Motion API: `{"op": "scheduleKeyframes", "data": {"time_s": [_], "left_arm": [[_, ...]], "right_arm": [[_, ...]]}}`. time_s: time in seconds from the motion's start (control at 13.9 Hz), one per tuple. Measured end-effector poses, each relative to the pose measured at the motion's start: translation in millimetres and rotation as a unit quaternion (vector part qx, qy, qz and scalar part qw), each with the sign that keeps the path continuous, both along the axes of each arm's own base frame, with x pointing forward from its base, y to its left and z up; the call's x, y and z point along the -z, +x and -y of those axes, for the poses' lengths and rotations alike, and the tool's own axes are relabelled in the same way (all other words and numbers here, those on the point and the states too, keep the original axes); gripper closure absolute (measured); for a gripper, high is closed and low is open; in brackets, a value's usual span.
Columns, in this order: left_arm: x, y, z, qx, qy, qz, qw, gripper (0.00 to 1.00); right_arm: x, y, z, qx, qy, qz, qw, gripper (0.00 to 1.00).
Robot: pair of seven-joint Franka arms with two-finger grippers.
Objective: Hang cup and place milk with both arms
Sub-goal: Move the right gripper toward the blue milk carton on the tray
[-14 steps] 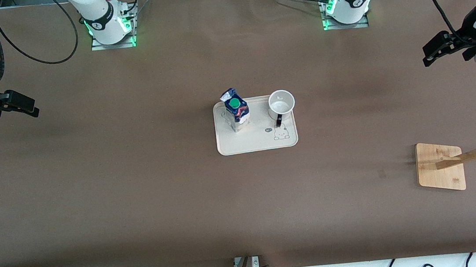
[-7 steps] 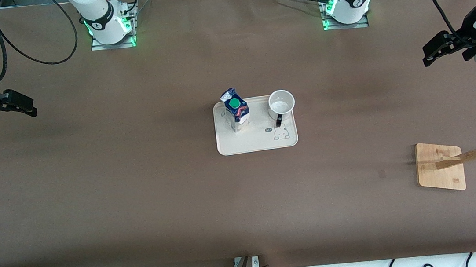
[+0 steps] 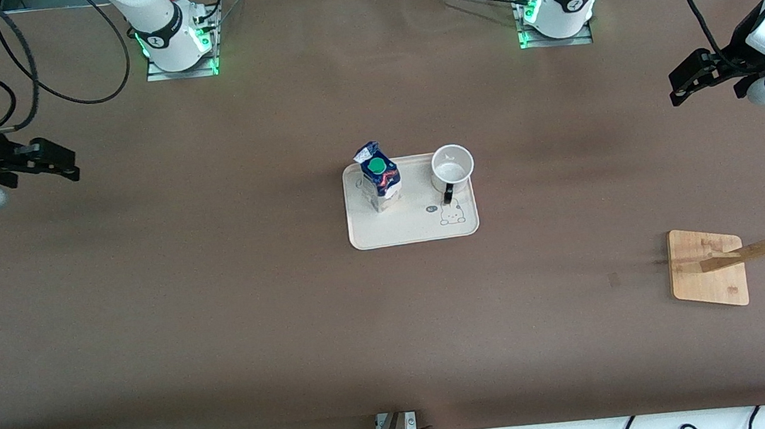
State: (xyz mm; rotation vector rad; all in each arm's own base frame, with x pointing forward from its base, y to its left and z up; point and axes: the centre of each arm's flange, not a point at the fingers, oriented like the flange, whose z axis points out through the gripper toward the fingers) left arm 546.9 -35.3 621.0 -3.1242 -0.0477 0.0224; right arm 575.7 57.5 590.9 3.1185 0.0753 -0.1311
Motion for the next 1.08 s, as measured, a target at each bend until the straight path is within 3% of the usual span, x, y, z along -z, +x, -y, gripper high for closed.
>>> {"op": "scheduleKeyframes", "data": {"time_s": [0.36,0.72,1.08], "left_arm": [[1.0,-1.5,-0.2,0.000,0.000,-0.007,1.000,0.00],[1.0,-1.7,-0.2,0.000,0.000,-0.007,1.000,0.00],[0.9,-1.8,-0.2,0.000,0.001,-0.008,1.000,0.00]], "right_arm": [[20.3,-6.6,-84.1,0.017,-0.008,-0.018,1.000,0.00],[41.5,-11.0,-135.9,0.053,0.024,-0.043,0.997,0.00],[61.4,-18.9,-195.0,0.075,0.019,-0.039,0.996,0.00]]}}
